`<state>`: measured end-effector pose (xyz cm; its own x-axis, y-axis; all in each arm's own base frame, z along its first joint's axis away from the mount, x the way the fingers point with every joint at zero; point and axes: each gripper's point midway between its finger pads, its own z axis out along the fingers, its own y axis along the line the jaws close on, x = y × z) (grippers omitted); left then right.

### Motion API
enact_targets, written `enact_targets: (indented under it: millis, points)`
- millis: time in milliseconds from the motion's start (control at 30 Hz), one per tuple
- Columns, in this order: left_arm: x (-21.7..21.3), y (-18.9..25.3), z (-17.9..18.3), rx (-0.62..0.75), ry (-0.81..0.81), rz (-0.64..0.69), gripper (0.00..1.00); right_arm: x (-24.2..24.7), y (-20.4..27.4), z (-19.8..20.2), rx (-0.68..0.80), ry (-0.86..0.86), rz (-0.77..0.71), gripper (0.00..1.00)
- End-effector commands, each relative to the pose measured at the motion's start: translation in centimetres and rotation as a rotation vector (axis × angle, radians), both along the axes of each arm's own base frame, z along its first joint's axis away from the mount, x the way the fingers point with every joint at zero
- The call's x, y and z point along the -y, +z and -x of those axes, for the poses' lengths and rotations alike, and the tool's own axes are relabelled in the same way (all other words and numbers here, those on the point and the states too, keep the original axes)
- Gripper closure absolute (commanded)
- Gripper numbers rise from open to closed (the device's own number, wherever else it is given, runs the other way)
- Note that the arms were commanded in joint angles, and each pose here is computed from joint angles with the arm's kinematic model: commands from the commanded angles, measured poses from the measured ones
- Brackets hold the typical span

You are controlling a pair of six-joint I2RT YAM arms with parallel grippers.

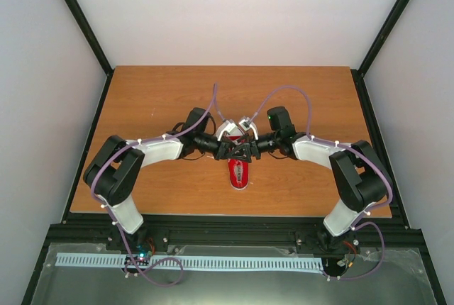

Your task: Tie the shoes

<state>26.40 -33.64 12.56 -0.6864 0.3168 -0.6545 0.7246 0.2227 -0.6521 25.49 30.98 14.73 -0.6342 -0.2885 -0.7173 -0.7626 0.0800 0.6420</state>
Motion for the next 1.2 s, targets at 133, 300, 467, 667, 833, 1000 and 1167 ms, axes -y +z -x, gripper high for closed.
enact_targets:
  millis: [133, 300, 467, 667, 833, 1000, 1167]
  points:
    - [0.4, 3.3, -0.2, 0.055, -0.030, 0.071, 0.99, -0.4, 0.6, -0.2, 0.027, 0.014, -0.012, 0.23]
    - [0.1, 3.6, -1.0, 0.059, 0.012, 0.065, 0.99, -0.2, -0.5, 0.0, 0.012, 0.003, 0.008, 0.23]
    - [0.0, 4.0, -1.2, 0.043, 0.021, 0.077, 0.99, -0.1, -1.2, 0.2, 0.003, -0.001, 0.011, 0.23]
    - [0.1, 4.2, -0.9, 0.018, -0.002, 0.090, 0.99, -0.1, -1.5, 0.0, 0.001, -0.007, 0.013, 0.25]
    - [0.0, 3.6, -1.4, 0.006, 0.023, 0.068, 0.99, -0.2, -1.9, -0.3, -0.002, -0.016, 0.019, 0.33]
    - [0.0, 3.8, -1.9, 0.007, 0.045, 0.068, 0.99, 0.0, -2.6, -0.5, -0.005, -0.038, 0.040, 0.41]
    - [-0.1, 3.9, -2.2, 0.007, 0.057, 0.067, 0.99, 0.1, -3.4, -0.6, -0.011, -0.057, 0.058, 0.48]
